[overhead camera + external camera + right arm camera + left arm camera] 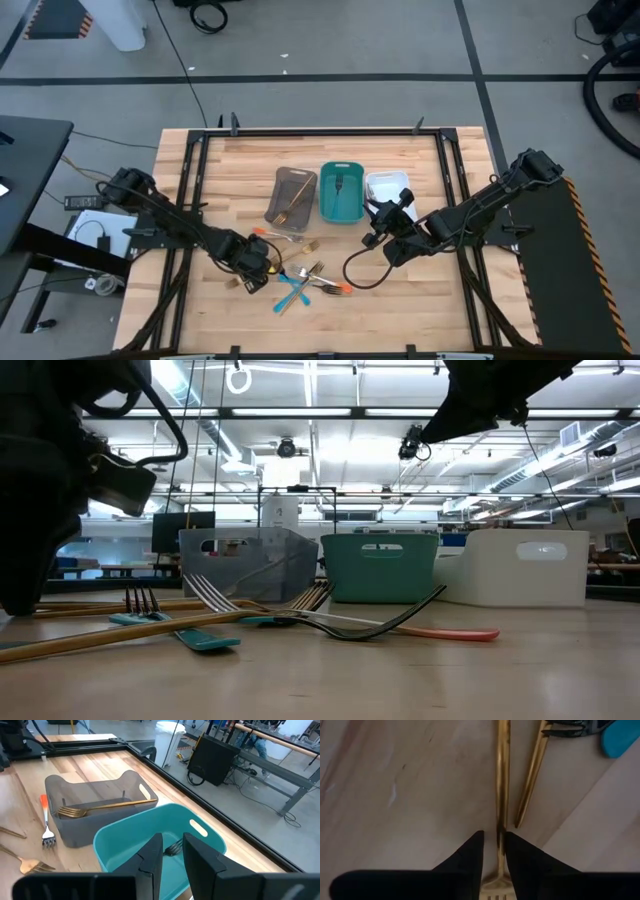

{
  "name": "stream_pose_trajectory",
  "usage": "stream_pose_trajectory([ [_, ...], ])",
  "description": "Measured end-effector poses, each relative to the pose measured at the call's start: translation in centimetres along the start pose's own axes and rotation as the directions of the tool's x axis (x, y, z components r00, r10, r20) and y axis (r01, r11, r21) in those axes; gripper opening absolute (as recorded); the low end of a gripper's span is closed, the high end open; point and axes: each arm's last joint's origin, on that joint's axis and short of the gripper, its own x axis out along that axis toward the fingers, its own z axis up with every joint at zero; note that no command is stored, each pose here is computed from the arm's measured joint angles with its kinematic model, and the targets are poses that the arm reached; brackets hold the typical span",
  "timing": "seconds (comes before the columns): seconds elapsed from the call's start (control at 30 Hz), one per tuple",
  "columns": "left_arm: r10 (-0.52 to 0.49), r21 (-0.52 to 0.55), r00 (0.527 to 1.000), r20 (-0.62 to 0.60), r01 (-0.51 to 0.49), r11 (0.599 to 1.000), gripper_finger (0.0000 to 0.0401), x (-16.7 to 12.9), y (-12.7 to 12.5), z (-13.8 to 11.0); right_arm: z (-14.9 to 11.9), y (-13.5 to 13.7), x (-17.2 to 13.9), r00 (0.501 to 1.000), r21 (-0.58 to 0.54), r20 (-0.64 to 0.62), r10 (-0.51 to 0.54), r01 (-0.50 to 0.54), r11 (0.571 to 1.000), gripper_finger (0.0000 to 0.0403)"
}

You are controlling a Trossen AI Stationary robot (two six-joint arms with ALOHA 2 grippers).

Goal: Sort silverware by color (type)
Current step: Put the gold fork into the black bin

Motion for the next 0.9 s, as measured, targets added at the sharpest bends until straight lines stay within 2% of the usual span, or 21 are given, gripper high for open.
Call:
stream_pose_trajectory([
  [0.4,0.016,-0.003,1.000,-0.010,-0.016,1.000,0.0023,0.1,0.3,0.1,0.0,0.0,0.0,1.000,0.001,-0.001,0.000,0.000,1.000,0.0083],
  [0.67,0.022,-0.012,1.000,-0.016,-0.023,1.000,0.0021,-0.2,0.4,0.3,0.0,0.0,0.0,1.000,0.001,-0.005,0.005,-0.005,1.000,0.0083],
  [0.9,0.077,0.030,0.997,-0.024,-0.076,0.997,0.0021,-1.4,-0.1,0.8,0.0,0.0,0.0,1.000,0.002,-0.005,0.005,-0.005,1.000,0.0083],
])
